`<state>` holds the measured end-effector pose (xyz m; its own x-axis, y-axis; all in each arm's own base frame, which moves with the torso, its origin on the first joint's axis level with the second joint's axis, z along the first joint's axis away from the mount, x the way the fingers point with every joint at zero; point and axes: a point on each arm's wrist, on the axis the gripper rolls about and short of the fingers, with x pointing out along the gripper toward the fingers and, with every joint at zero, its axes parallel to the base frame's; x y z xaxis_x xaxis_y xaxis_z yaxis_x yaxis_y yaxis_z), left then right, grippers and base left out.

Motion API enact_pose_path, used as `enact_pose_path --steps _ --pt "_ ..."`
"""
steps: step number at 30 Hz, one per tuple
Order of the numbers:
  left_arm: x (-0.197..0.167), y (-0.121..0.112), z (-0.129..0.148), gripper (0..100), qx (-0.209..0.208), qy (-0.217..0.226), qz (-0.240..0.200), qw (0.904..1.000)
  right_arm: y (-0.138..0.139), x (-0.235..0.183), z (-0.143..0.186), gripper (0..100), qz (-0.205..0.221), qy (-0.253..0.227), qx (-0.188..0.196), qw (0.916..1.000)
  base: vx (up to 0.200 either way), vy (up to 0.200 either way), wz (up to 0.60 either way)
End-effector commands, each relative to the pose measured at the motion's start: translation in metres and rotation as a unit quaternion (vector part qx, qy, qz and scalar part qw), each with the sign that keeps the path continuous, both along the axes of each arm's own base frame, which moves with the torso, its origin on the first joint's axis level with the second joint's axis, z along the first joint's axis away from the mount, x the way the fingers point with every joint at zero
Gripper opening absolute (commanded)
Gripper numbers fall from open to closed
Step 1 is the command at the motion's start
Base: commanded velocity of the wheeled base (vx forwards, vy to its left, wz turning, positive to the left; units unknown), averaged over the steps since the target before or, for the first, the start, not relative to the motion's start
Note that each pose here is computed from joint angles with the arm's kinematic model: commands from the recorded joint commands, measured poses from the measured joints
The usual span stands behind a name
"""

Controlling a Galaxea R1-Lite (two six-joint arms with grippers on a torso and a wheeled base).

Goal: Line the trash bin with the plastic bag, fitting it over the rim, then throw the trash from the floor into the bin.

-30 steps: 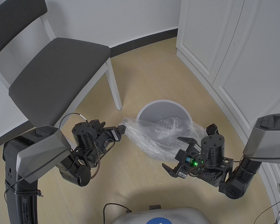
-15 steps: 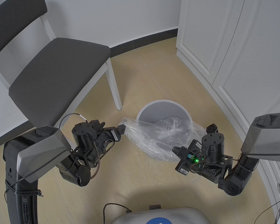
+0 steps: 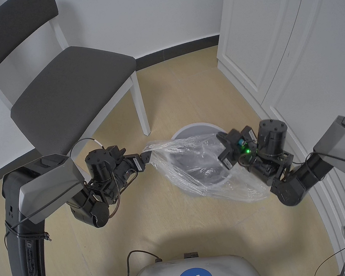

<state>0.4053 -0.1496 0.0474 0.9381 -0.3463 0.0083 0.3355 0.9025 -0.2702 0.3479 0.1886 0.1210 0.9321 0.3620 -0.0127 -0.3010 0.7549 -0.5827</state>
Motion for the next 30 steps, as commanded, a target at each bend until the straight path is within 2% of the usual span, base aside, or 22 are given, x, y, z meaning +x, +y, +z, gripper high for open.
enact_pose_path --steps 1,5,9,16,19,22,23,24,25,27,30 --pt "0.005 0.01 0.009 100 -0.005 -0.013 0.013 0.9998 -0.01 0.054 0.03 0 -0.041 -0.006 0.089 0.9951 0.0 0.0 0.0" --pt "0.007 0.014 0.014 100 -0.008 -0.019 0.018 0.9996 -0.012 0.096 0.028 0 -0.084 -0.021 0.162 0.983 0.0 0.0 0.0" --pt "0.007 0.013 0.015 100 -0.009 -0.023 0.018 0.9995 -0.011 0.123 0.018 0 -0.114 -0.04 0.207 0.9708 0.0 0.0 0.0" --pt "0.007 0.013 0.016 100 -0.011 -0.027 0.018 0.9994 -0.006 0.155 0.015 0 -0.156 -0.099 0.276 0.9433 0.0 0.0 0.0" --pt "0.007 0.013 0.017 100 -0.011 -0.027 0.018 0.9994 -0.004 0.149 0.027 0 -0.15 -0.104 0.289 0.9399 0.0 0.0 0.0" --pt "0.006 0.013 0.019 100 -0.012 -0.029 0.018 0.9994 -0.005 0.128 0.043 0 -0.148 -0.085 0.28 0.9447 0.0 0.0 0.0" --pt "0.006 0.014 0.019 100 -0.012 -0.029 0.019 0.9993 -0.007 0.096 0.054 0 -0.141 -0.048 0.255 0.9553 0.0 0.0 0.0" --pt "0.006 0.014 0.02 100 -0.013 -0.03 0.019 0.9993 -0.009 0.077 0.061 0 -0.133 -0.032 0.243 0.9605 0.0 0.0 0.0" --pt "0.006 0.014 0.02 100 -0.013 -0.031 0.019 0.9993 -0.009 0.057 0.067 100 -0.116 -0.015 0.233 0.9654 0.0 0.0 0.0" --pt "0.006 0.014 0.02 100 -0.013 -0.031 0.019 0.9993 -0.012 0.022 0.082 100 -0.079 0.002 0.225 0.9712 0.0 0.0 0.0" --pt "0.006 0.014 0.019 100 -0.013 -0.03 0.019 0.9993 -0.026 -0.015 0.096 100 -0.055 0.013 0.207 0.9767 0.0 0.0 0.0"
